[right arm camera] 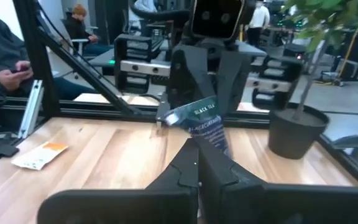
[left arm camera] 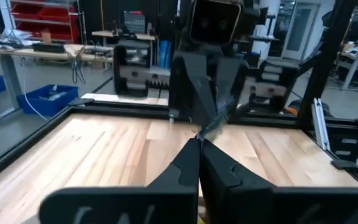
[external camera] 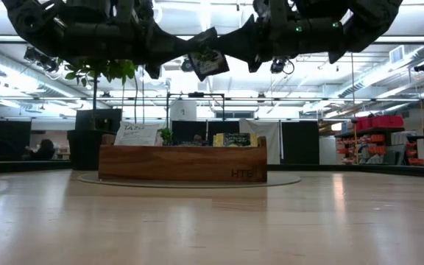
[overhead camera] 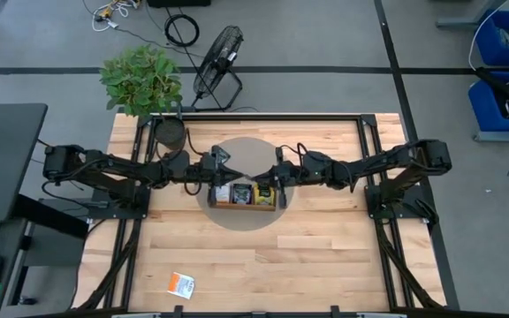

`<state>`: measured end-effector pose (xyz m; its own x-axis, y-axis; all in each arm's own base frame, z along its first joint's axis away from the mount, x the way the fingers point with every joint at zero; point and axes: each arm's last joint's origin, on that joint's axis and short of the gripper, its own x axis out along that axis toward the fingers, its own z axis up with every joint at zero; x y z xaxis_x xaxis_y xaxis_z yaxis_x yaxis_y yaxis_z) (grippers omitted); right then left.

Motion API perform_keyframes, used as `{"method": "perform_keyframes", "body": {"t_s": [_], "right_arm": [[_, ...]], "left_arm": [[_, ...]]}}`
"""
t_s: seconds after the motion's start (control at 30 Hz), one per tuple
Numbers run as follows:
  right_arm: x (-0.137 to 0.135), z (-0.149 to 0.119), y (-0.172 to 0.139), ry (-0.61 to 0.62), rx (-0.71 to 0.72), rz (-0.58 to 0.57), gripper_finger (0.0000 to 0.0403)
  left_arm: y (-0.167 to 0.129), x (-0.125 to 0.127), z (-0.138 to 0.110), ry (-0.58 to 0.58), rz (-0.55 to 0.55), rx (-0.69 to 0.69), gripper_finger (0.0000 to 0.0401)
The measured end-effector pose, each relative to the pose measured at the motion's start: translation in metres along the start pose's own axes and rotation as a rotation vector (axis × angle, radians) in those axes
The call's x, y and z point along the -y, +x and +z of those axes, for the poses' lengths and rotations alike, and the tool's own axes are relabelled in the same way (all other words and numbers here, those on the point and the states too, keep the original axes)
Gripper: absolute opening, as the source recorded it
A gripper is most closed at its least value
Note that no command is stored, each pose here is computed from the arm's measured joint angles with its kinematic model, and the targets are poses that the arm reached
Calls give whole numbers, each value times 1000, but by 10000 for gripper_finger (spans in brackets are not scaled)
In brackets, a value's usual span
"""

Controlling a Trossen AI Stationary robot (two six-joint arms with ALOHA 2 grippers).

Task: Pick & Place Tea
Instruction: Put the right purple tea bag into the middle compartment of the wooden organizer

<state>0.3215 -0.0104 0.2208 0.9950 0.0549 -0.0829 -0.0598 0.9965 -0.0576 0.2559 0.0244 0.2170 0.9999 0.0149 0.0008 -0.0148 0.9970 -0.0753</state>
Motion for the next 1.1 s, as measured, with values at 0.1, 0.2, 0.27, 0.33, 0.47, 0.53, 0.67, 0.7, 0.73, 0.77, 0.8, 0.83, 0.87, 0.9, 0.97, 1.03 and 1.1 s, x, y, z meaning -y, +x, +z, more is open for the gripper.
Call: {"method": "perform_keyframes", "body": {"t_s": [0.1,0.2,0.27,0.33,0.47,0.53,0.67,0.7,0.73,0.77,0.8,0.83,0.87,0.9,0.97,1.03,1.1], "right_arm": [[0,-4,4,-2,-15,3,1],[1,-5,5,-20,-22,-4,15],[2,-5,4,-36,-33,-12,33],[4,-4,2,-46,-45,-17,57],[11,-3,-6,-40,-116,-39,116],[15,-2,-10,-33,-156,-45,148],[20,0,-17,-23,-192,-44,203],[20,1,-18,-22,-197,-44,214],[21,1,-19,-22,-197,-45,224],[21,1,-20,-22,-207,-45,232],[21,1,-21,-24,-209,-45,240],[21,1,-21,-25,-208,-47,245],[21,1,-21,-24,-210,-52,250],[21,1,-21,-23,-213,-53,253],[21,0,-21,-21,-225,-53,256],[21,-1,-21,-20,-228,-54,256],[21,-1,-21,-20,-228,-54,255]], "left_arm": [[0,1,-1,14,-5,-11,3],[0,1,-3,8,-1,-33,3],[0,1,-5,-9,0,-52,2],[0,1,-8,-30,-5,-81,2],[-2,1,-12,-82,9,-141,2],[-2,0,-16,-88,17,-183,1],[-4,-1,-23,-125,33,-254,1],[-5,-2,-25,-129,39,-276,1],[-5,-3,-27,-130,45,-299,1],[-6,-3,-29,-123,48,-316,1],[-6,-3,-30,-109,48,-325,1],[-6,-3,-30,-104,47,-333,1],[-7,-3,-32,-105,48,-347,1],[-7,-3,-33,-107,49,-362,1],[-8,-3,-34,-113,52,-377,1],[-8,-3,-35,-111,53,-381,1],[-8,-4,-35,-90,59,-389,1]]}}
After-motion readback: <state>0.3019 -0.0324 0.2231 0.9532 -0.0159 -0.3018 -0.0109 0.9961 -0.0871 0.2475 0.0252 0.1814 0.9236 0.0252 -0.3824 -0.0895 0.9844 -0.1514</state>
